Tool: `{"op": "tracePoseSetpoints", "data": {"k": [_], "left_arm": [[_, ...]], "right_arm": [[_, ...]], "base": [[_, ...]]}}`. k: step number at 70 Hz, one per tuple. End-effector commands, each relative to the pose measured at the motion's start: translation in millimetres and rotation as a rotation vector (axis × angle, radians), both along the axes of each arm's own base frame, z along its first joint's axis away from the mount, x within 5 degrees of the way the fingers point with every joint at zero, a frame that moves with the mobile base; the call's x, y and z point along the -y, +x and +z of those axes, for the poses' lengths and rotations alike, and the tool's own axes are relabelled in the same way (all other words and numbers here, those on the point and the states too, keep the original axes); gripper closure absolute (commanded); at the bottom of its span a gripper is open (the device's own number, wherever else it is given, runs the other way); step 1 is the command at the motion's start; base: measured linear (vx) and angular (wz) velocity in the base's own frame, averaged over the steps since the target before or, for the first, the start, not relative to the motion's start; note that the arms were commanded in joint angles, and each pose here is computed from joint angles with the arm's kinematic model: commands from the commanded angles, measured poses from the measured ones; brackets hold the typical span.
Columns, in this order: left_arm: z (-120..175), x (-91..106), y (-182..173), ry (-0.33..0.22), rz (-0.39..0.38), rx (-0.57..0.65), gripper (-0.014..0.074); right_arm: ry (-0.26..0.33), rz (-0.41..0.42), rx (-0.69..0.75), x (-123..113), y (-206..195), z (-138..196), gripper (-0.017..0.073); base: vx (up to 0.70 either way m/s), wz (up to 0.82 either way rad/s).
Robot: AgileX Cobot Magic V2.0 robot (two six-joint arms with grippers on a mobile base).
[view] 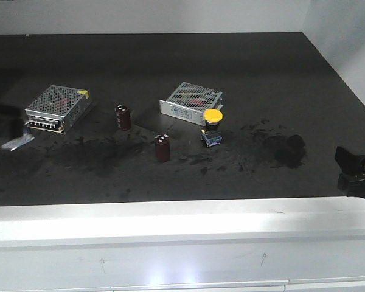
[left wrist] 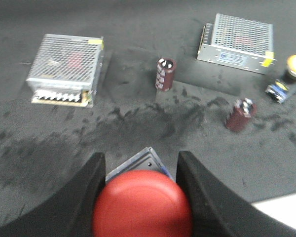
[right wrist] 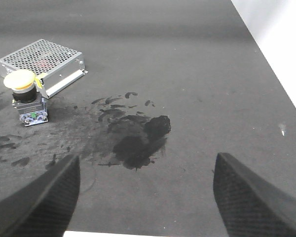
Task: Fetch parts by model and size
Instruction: 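Close the left gripper on the red button and lift it, then lower the right gripper onto the yellow-capped button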
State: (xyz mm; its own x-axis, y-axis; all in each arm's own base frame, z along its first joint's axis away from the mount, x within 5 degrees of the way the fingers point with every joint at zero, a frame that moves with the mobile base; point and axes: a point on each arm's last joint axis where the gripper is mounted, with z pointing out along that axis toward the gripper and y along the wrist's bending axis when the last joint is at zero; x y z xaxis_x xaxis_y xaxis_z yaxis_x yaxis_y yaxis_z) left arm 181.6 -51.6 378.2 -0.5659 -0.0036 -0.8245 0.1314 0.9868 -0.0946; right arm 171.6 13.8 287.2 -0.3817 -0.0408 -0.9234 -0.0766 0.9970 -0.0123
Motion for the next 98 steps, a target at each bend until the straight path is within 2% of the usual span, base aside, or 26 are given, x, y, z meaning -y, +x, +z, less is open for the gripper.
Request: {"op": "tracePoseSetpoints", "data": {"k": [1,10,17,25,38,52,62,66,74,86,98], "left_arm": [[13.4,-8.4,-29.5,-0.046,-0.018,0.163,0.0601],[3.5,-21.2,-65.3,-0.014,-0.041,0.216,0.0601],[-9.7,-30.5,-89.6,0.006,-0.041,0.207,0.0601],[-23.5,-40.2,-115.2,0.0,-0.032,0.215,0.0601],[-43.4,-52.6,-150.1,-0.032,-0.026,0.308,0.0601],[-50.4,-57.1,-162.7,-0.048,-0.024,0.367,0.0601],[-50.2,-56.9,-162.5,-0.049,-0.025,0.368,0.0601],[-50.2,-56.9,-162.5,-0.049,-0.025,0.368,0.0601],[-50.2,-56.9,-162.5,-0.049,-0.025,0.368,0.0601],[-50.2,-56.9,-162.5,-0.049,-0.025,0.368,0.0601],[-50.2,-56.9,-162.5,-0.049,-0.025,0.368,0.0601]], "right_arm": [[-0.006,0.009,0.102,-0.5,3.6,17.6,0.0035],[-0.006,0.009,0.102,-0.5,3.6,17.6,0.0035],[-0.006,0.009,0.102,-0.5,3.6,17.6,0.0035],[-0.006,0.009,0.102,-0.5,3.6,17.6,0.0035],[-0.006,0.009,0.103,-0.5,3.6,17.7,0.0035],[0.024,0.001,0.098,-0.7,3.5,17.4,0.0035],[0.021,0.005,0.113,-1.2,3.9,19.0,0.0035],[0.002,0.03,0.116,-4.4,5.3,21.1,0.0035],[-0.073,0.143,0.13,-21.4,13.4,30.6,0.0035],[-0.074,0.285,0.103,-57.7,37.7,45.2,0.0034],[-0.09,0.372,0.019,-96.4,76.1,57.5,0.0029]], "base": [[0.0,0.0],[0.0,0.0],[0.0,0.0],[0.0,0.0],[0.0,0.0],[0.0,0.0],[0.0,0.0],[0.0,0.0],[0.0,0.0],[0.0,0.0],[0.0,0.0]]}}
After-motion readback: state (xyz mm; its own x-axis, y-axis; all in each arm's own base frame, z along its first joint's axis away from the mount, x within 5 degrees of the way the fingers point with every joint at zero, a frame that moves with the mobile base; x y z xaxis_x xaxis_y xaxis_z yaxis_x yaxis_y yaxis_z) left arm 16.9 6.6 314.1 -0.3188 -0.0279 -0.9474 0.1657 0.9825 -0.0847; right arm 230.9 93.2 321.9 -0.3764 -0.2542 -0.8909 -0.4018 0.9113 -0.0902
